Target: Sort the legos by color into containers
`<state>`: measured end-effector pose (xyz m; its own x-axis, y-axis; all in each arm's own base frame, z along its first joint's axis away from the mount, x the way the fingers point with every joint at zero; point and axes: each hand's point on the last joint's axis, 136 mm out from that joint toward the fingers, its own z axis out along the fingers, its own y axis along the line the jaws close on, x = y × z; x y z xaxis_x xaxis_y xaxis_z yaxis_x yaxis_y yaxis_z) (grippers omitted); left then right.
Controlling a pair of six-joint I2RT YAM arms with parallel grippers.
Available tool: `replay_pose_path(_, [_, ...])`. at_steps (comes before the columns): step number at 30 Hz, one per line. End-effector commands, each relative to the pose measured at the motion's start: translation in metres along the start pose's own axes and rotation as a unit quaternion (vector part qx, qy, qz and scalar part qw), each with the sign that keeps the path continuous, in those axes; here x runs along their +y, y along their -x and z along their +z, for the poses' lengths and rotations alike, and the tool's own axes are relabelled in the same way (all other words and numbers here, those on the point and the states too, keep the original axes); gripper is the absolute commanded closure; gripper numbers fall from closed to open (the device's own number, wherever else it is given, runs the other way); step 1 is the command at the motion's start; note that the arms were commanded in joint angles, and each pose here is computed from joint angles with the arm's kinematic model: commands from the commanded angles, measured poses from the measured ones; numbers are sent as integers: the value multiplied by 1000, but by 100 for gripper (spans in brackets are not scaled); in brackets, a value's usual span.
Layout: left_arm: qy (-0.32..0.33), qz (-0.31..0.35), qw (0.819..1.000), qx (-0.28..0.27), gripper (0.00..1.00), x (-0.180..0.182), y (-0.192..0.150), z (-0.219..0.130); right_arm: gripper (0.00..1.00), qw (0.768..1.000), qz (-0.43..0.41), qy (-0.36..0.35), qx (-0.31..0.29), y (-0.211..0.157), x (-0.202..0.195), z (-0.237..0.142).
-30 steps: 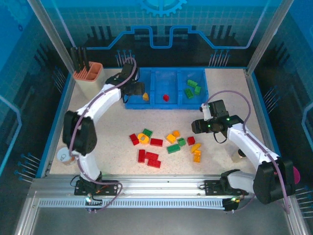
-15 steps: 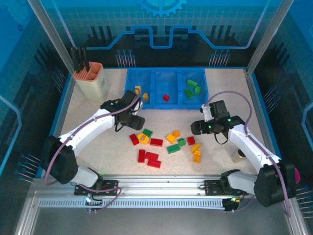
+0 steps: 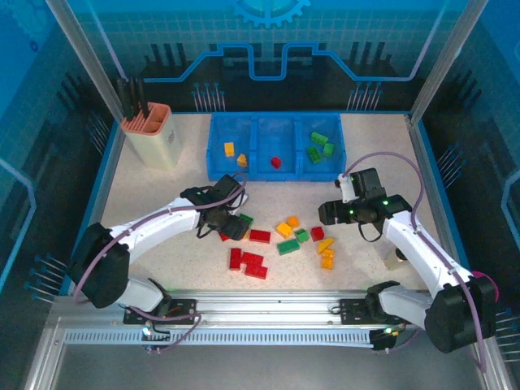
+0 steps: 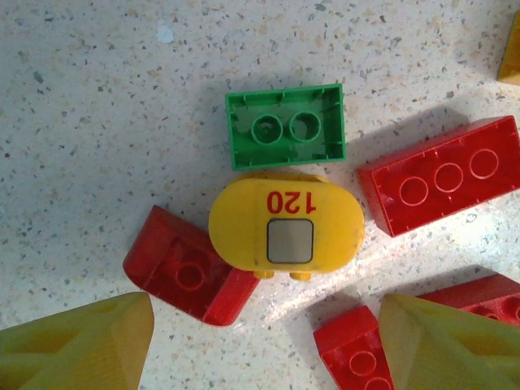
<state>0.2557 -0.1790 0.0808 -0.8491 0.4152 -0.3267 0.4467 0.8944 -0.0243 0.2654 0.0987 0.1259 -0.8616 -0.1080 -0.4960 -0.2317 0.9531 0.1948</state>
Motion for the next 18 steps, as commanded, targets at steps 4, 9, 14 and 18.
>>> replay_pose_path(4, [-15, 21, 1000, 9, 21, -8, 2, 19, 16, 1000, 1, -7, -4, 3, 0, -9])
replay_pose_path(9, [-16, 30, 999, 19, 19, -10, 4, 30, 16, 1000, 2, -14, 1, -1, -4, -8])
replay_pose_path(14, [-21, 32, 999, 28, 19, -12, 3, 38, 16, 1000, 1, -18, 0, -1, -5, -8])
replay_pose_path(18, [-24, 35, 998, 35, 19, -13, 2, 43, 15, 1000, 0, -19, 3, -1, -6, -5])
